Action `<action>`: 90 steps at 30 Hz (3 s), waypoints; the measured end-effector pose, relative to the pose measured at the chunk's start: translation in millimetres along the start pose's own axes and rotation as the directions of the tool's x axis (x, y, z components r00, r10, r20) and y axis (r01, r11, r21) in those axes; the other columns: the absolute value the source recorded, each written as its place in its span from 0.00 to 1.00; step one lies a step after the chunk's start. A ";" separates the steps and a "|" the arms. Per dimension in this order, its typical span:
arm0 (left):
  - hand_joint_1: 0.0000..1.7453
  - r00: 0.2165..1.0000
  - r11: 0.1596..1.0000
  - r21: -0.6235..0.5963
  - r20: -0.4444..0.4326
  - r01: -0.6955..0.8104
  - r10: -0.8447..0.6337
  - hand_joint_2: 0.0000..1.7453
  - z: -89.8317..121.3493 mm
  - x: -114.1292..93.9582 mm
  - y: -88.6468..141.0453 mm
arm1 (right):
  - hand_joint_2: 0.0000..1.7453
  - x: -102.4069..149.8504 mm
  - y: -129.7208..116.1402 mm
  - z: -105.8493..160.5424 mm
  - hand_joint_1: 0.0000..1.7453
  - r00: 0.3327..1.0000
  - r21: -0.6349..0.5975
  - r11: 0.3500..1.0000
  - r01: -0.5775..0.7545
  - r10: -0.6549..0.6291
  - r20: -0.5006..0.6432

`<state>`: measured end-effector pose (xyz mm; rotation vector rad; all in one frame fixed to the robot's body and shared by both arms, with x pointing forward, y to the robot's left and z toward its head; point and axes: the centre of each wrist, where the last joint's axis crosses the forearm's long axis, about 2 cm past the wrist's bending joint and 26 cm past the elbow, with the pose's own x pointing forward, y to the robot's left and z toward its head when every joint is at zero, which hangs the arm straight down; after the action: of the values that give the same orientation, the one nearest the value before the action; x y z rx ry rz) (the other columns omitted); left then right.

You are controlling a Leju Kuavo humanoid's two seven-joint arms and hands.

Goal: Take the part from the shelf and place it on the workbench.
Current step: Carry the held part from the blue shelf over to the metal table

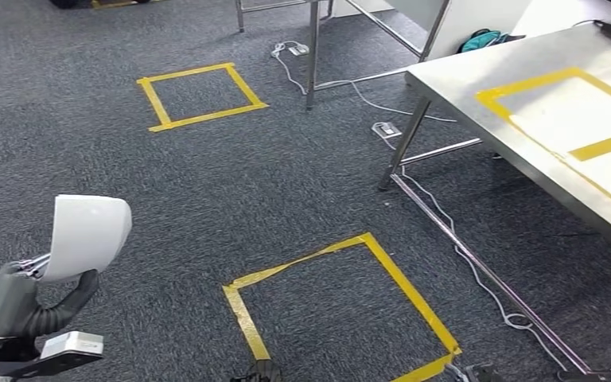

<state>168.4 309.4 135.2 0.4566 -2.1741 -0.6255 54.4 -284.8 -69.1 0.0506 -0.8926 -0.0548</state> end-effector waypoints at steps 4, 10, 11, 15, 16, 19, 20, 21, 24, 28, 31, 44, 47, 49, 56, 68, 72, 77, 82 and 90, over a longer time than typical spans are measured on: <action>0.87 1.000 1.000 -0.004 -0.016 -0.001 0.001 1.00 4.3 -1.6 4.0 | 1.00 6.0 2.3 -8.8 0.00 1.000 0.003 1.000 -0.013 0.013 0.016; 0.87 0.999 1.000 0.006 -0.047 -0.007 0.007 1.00 8.8 -6.8 14.9 | 1.00 5.5 10.3 -13.8 0.00 1.000 0.029 0.999 -0.028 0.028 0.003; 0.87 0.999 1.000 0.008 -0.048 -0.007 0.008 1.00 8.9 -7.4 16.0 | 1.00 4.9 11.5 -13.9 0.00 1.000 0.032 0.999 -0.028 0.028 0.001; 0.87 0.999 1.000 0.014 -0.053 -0.004 0.004 1.00 8.9 -8.6 18.3 | 1.00 2.5 11.4 -13.3 0.00 1.000 0.036 0.999 -0.028 0.028 -0.008; 0.87 0.999 1.000 0.013 -0.054 -0.004 0.005 1.00 9.1 -8.8 18.3 | 1.00 2.4 9.8 -13.3 0.00 0.999 0.035 0.999 -0.031 0.031 -0.009; 0.87 0.998 1.000 0.011 -0.063 -0.004 0.005 1.00 10.9 -9.5 18.5 | 1.00 -1.0 8.8 -12.1 0.00 0.999 0.034 0.999 -0.033 0.033 -0.023; 0.87 0.998 1.000 0.010 -0.068 -0.005 0.006 1.00 11.8 -9.7 18.7 | 1.00 -2.7 10.3 -11.6 0.00 0.999 0.035 0.999 -0.030 0.031 -0.029; 0.87 0.997 1.000 0.010 -0.072 -0.007 0.007 1.00 13.0 -9.5 18.7 | 1.00 -4.3 11.7 -11.2 0.00 0.999 0.036 0.999 -0.028 0.029 -0.033; 0.87 0.997 1.000 0.012 -0.082 -0.006 0.007 1.00 15.8 -9.5 19.6 | 1.00 -4.1 15.6 -13.6 0.00 0.999 0.043 0.999 -0.022 0.024 -0.032; 0.87 0.996 1.000 0.016 -0.084 -0.011 0.012 1.00 14.8 -9.3 18.9 | 1.00 -2.9 17.5 -15.6 0.00 0.999 0.048 0.999 -0.016 0.017 -0.028; 0.87 0.997 1.000 0.017 -0.079 -0.016 0.017 1.00 10.1 -9.2 17.9 | 1.00 -4.3 14.6 -13.4 0.00 1.000 0.045 0.999 -0.010 0.011 -0.024; 0.87 0.998 1.000 0.018 -0.058 -0.019 0.020 1.00 -1.5 -6.9 13.1 | 1.00 -15.6 7.0 2.5 0.00 0.999 0.055 0.998 0.000 0.003 -0.051; 0.87 0.999 1.000 0.018 -0.052 -0.015 0.015 1.00 -5.8 -6.7 12.4 | 1.00 -15.8 4.6 4.2 0.00 0.999 0.054 0.999 -0.002 0.005 -0.051; 0.87 0.999 1.000 0.012 -0.049 -0.007 0.007 1.00 -8.5 -6.5 11.9 | 1.00 -14.8 3.4 4.3 0.00 0.999 0.056 0.998 -0.004 0.006 -0.047; 0.87 0.999 1.000 -0.014 -0.029 0.023 -0.023 1.00 -15.9 -4.8 9.0 | 1.00 -11.5 1.8 3.0 0.00 0.999 0.075 0.997 -0.010 0.014 -0.045; 0.87 0.999 0.998 -0.050 0.001 0.042 -0.042 1.00 -22.3 -3.4 6.3 | 1.00 -9.1 -1.6 1.6 0.00 0.999 0.063 0.998 -0.015 0.017 -0.031; 0.87 0.999 0.997 -0.060 0.001 0.048 -0.048 1.00 -21.7 -3.3 6.0 | 1.00 -8.4 -1.7 0.8 0.00 0.999 0.061 0.998 -0.015 0.017 -0.029; 0.87 0.999 0.997 -0.065 0.005 0.048 -0.048 1.00 -21.7 -3.0 5.0 | 1.00 -9.4 -1.4 1.4 0.00 0.999 0.060 0.998 -0.012 0.014 -0.032; 0.87 0.998 0.995 -0.080 0.021 0.059 -0.057 1.00 -23.2 -2.1 3.5 | 1.00 -7.4 -3.2 -0.7 0.00 1.000 0.052 0.998 -0.021 0.022 -0.016; 0.87 0.996 0.990 -0.119 0.061 0.079 -0.072 1.00 -24.6 -0.2 0.1 | 1.00 -7.6 3.4 -6.4 0.00 1.000 0.058 0.998 -0.017 0.018 -0.009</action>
<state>187.8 302.6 148.6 0.4630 -2.1655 -0.8166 54.8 -280.7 -78.8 0.0967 -0.8848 -0.0125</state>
